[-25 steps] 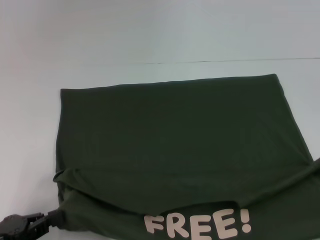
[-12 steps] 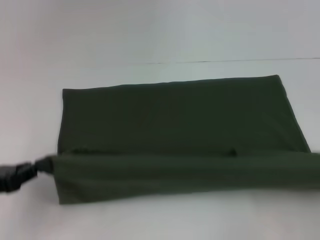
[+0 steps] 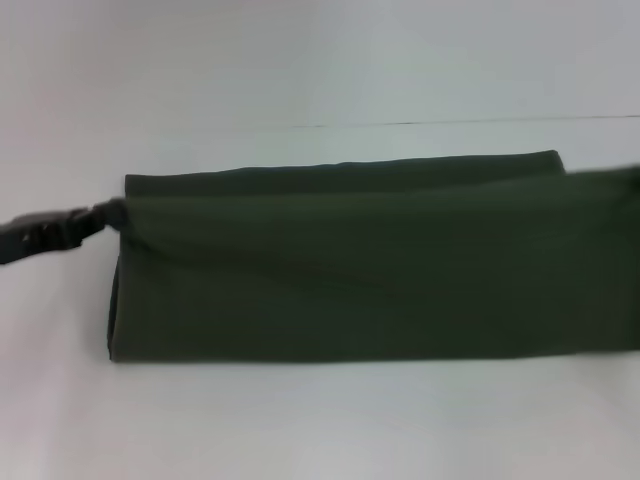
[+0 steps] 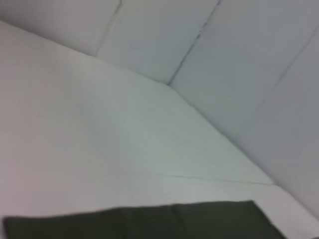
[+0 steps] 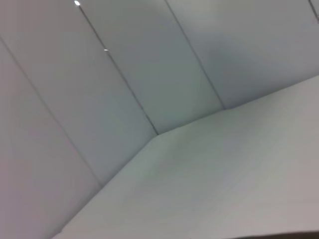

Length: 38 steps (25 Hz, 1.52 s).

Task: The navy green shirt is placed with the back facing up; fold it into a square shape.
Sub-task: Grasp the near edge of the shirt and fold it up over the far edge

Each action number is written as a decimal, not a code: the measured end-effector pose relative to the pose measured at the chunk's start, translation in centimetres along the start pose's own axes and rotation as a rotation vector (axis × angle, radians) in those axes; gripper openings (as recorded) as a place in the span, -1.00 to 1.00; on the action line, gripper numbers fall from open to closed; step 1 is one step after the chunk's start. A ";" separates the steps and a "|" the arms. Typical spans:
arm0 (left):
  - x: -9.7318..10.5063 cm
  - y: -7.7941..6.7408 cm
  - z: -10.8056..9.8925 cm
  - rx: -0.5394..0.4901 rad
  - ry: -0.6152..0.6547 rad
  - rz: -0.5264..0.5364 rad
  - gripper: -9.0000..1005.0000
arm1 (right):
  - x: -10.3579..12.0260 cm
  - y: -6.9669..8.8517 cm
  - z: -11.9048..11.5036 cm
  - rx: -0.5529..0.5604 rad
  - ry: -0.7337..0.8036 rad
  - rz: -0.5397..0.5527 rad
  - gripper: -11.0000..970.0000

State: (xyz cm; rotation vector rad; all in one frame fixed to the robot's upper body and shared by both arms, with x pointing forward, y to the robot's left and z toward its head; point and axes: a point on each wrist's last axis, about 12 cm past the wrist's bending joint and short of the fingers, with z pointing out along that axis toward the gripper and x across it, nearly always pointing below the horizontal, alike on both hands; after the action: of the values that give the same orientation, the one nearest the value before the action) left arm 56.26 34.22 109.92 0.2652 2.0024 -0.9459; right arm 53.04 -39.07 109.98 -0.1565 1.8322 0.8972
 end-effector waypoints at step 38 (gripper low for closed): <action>-6.5 -0.1 9.8 -0.356 -0.024 0.292 -0.69 | -1.8 -2.2 11.1 0.364 0.010 -0.051 -0.74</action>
State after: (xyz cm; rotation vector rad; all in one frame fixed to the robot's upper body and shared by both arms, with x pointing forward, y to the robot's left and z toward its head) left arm 66.20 28.26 111.91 0.3331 1.9999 -0.3994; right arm 63.21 -34.02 108.39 0.0212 1.9581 0.5166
